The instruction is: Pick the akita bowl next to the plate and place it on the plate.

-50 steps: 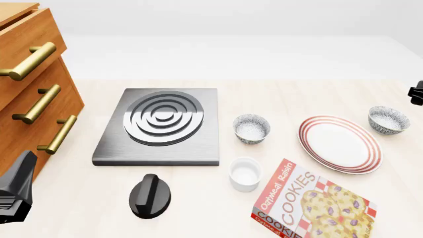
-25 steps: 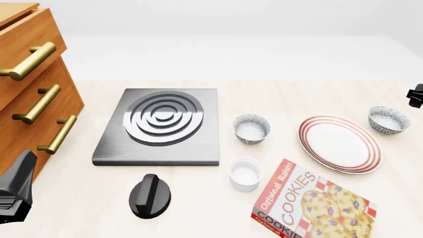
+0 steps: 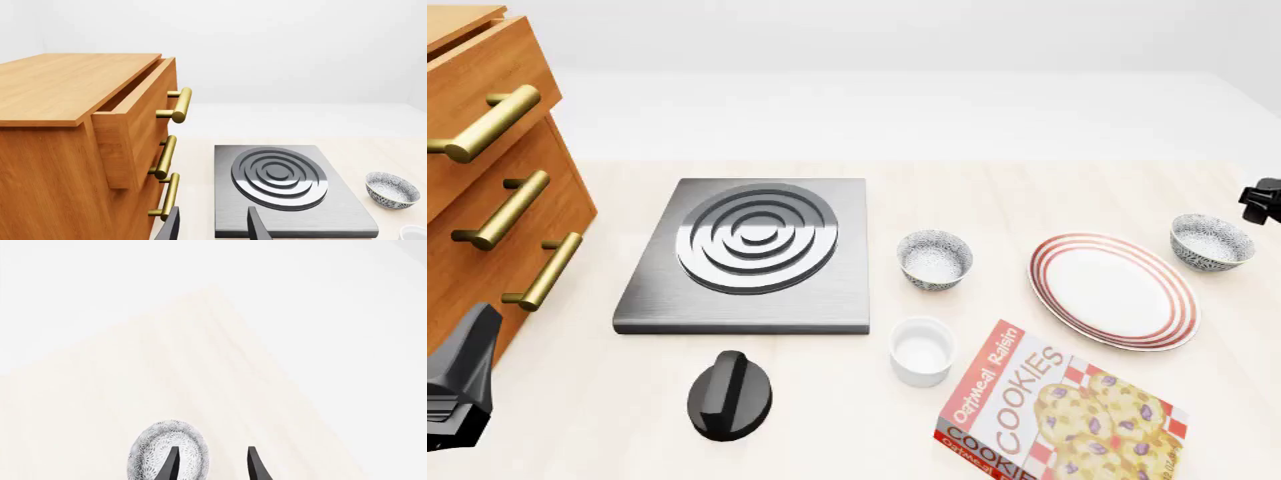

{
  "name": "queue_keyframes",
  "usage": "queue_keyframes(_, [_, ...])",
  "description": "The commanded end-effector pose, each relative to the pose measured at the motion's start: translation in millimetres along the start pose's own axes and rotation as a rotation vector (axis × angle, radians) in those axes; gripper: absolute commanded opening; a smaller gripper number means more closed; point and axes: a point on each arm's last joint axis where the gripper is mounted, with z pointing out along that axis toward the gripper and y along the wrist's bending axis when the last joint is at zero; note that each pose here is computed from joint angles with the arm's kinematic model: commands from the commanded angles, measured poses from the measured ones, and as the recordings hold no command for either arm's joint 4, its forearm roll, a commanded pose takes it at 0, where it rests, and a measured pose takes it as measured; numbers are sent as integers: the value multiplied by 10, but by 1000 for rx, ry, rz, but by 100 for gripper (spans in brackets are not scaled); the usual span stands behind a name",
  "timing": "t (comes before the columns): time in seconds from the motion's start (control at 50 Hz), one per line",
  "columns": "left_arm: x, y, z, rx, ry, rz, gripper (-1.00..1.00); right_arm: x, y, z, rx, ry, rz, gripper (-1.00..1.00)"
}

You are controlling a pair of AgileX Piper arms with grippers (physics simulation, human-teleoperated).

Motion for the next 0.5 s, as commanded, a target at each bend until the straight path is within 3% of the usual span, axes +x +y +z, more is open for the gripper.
queue_keyframes(0.02, [0, 0, 0, 0, 0, 0, 100, 0, -26, 85, 6, 28, 18, 100])
queue_keyframes(0.5, [0, 0, 0, 0, 0, 0, 100, 102, -53, 134, 11, 63, 14, 100])
